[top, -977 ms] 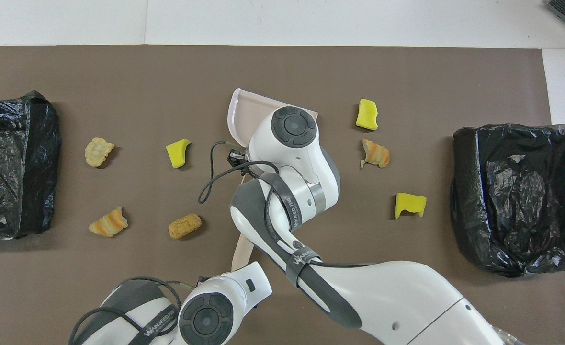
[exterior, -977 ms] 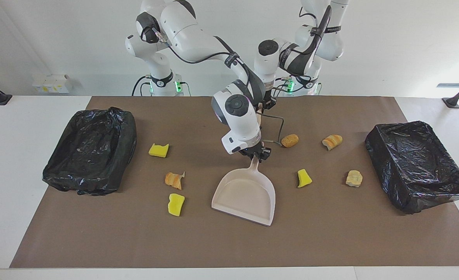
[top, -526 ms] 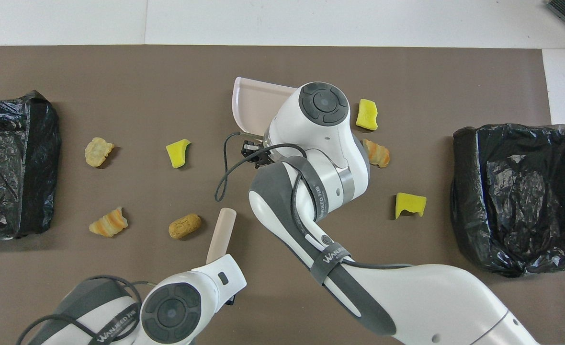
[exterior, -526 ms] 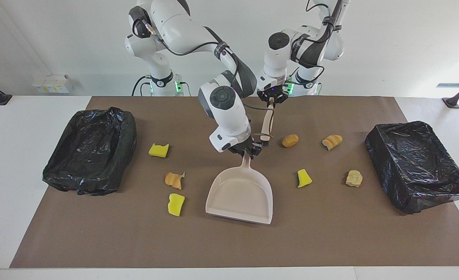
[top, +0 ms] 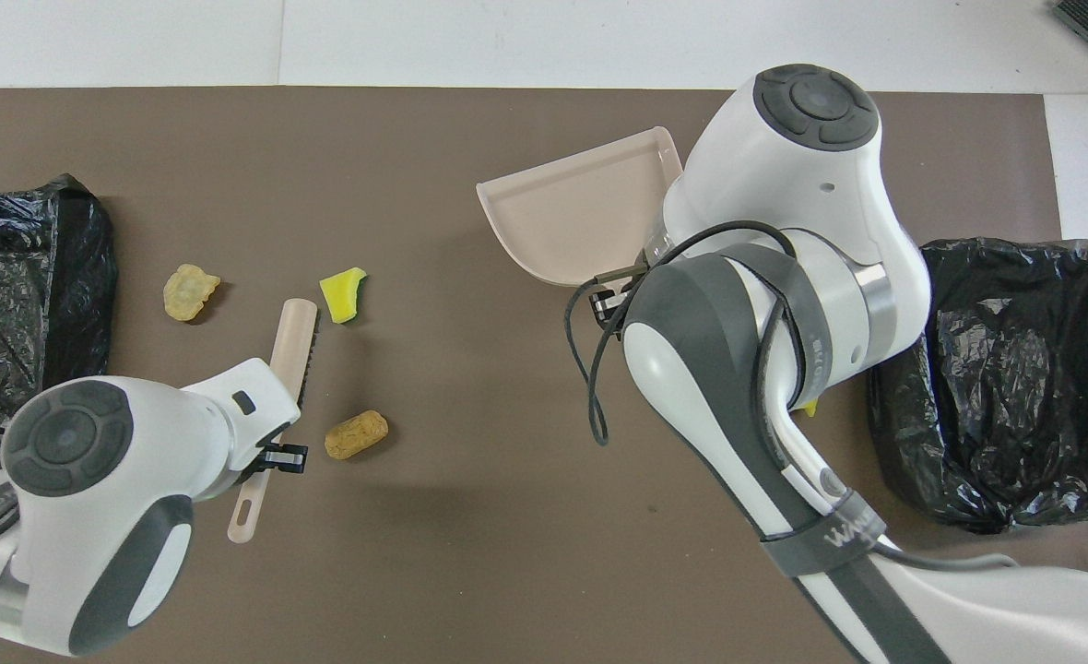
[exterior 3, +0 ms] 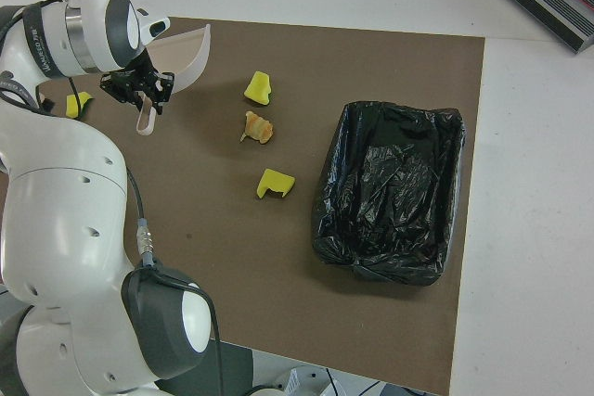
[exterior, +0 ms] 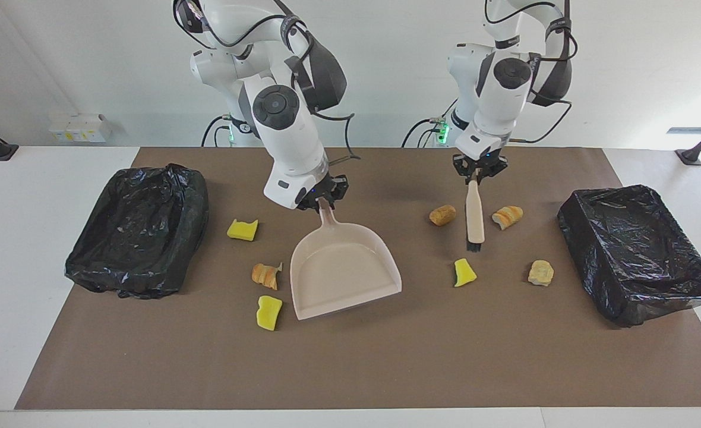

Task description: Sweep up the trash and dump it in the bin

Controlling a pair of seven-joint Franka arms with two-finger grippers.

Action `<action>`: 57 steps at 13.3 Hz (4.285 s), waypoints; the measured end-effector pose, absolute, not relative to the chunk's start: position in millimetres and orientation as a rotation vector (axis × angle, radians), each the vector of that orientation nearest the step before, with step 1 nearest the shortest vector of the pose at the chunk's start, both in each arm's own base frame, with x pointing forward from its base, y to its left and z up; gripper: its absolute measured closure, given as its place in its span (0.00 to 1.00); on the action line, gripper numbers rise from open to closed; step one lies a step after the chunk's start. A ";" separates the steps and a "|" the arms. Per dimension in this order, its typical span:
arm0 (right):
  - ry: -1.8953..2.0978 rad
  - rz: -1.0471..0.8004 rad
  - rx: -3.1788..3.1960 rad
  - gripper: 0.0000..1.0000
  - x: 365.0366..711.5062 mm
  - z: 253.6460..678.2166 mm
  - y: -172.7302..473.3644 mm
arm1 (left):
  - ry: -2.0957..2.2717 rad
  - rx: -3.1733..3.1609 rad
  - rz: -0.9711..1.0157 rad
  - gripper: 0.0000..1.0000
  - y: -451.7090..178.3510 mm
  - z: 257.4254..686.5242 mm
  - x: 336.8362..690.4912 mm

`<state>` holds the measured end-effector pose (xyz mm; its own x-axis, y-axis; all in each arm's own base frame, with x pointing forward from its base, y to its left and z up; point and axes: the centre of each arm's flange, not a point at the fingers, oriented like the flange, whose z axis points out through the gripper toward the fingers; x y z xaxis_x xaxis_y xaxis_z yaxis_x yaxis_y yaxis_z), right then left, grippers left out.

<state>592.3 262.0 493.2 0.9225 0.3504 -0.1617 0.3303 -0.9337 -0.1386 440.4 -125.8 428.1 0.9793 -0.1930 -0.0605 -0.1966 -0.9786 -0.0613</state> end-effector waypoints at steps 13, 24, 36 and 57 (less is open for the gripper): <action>-1.894 0.418 -2.373 0.68 588.7 401.1 221.0 | 0.526 -2.954 0.041 0.75 41.3 367.2 566.8; -1.989 0.419 -2.327 0.68 558.9 337.2 273.3 | 0.755 -2.953 0.209 0.75 -121.0 375.0 533.8; -1.943 0.441 -2.379 0.68 547.4 338.5 270.7 | 0.678 -3.009 0.171 0.75 -58.8 360.0 557.0; -1.937 0.447 -2.388 0.68 543.8 338.6 272.2 | 0.032 -3.187 0.249 0.75 -281.8 443.8 443.3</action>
<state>543.8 272.2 338.6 0.1812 0.9630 -0.1993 0.9531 -0.2219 -0.2057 443.3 -281.8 443.8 0.9877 -0.0242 -0.1547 -0.0157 -0.9983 0.0563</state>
